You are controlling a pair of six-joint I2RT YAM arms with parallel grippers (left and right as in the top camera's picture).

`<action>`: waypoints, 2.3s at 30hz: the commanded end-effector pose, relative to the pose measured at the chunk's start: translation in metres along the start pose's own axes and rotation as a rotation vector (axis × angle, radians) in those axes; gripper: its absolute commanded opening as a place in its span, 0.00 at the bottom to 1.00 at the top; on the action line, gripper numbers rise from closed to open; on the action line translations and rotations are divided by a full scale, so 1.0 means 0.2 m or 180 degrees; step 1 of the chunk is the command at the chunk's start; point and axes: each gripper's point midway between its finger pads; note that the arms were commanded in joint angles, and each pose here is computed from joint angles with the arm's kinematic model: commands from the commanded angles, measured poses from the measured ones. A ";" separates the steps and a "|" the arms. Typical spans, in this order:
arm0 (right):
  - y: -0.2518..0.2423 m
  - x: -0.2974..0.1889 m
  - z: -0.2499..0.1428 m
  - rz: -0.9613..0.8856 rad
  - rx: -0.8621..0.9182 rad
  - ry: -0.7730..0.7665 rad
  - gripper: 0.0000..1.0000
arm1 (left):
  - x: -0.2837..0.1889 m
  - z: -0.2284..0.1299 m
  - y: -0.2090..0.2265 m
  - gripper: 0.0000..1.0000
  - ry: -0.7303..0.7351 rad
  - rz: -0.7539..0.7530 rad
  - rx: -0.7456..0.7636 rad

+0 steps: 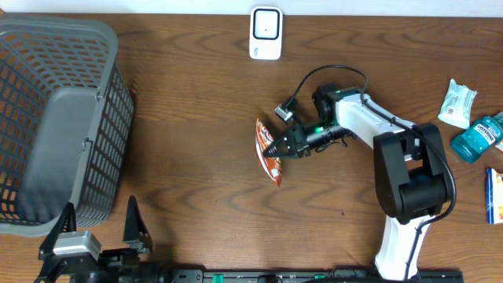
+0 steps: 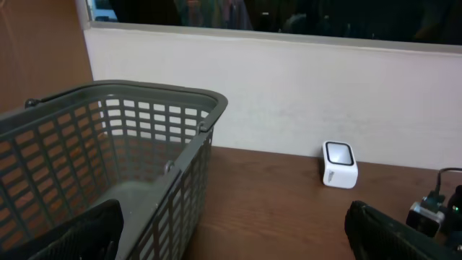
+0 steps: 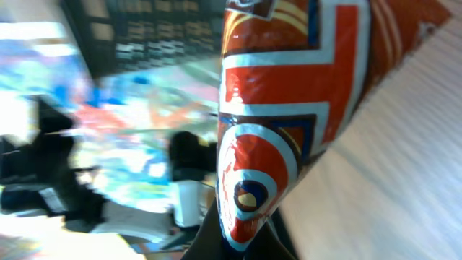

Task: Scan the item barcode
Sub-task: 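Lift and rotate the TOP bar, adjusting its grip with the right gripper, then hold the TOP bar in front of the white scanner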

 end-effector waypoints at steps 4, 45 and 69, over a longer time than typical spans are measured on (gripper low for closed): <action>0.17 0.01 0.05 0.0590 0.0844 -0.0155 0.01 | 0.00 0.00 -0.01 0.98 -0.0024 -0.0028 0.0016; -0.47 -0.36 0.73 -0.3317 -0.1185 -0.0520 0.01 | 0.00 0.00 0.00 0.98 -0.0010 -0.0023 0.0018; -0.62 -0.50 1.44 -0.3575 -0.0967 -0.1228 0.01 | 0.00 0.00 0.00 0.98 -0.0010 -0.0023 0.0018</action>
Point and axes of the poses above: each gripper's point midway between its finger pads, its own x axis out along the fingers, its own y axis along the line the jaws close on, z = x × y, and after that the axes turned 11 degrees about -x, right-handed
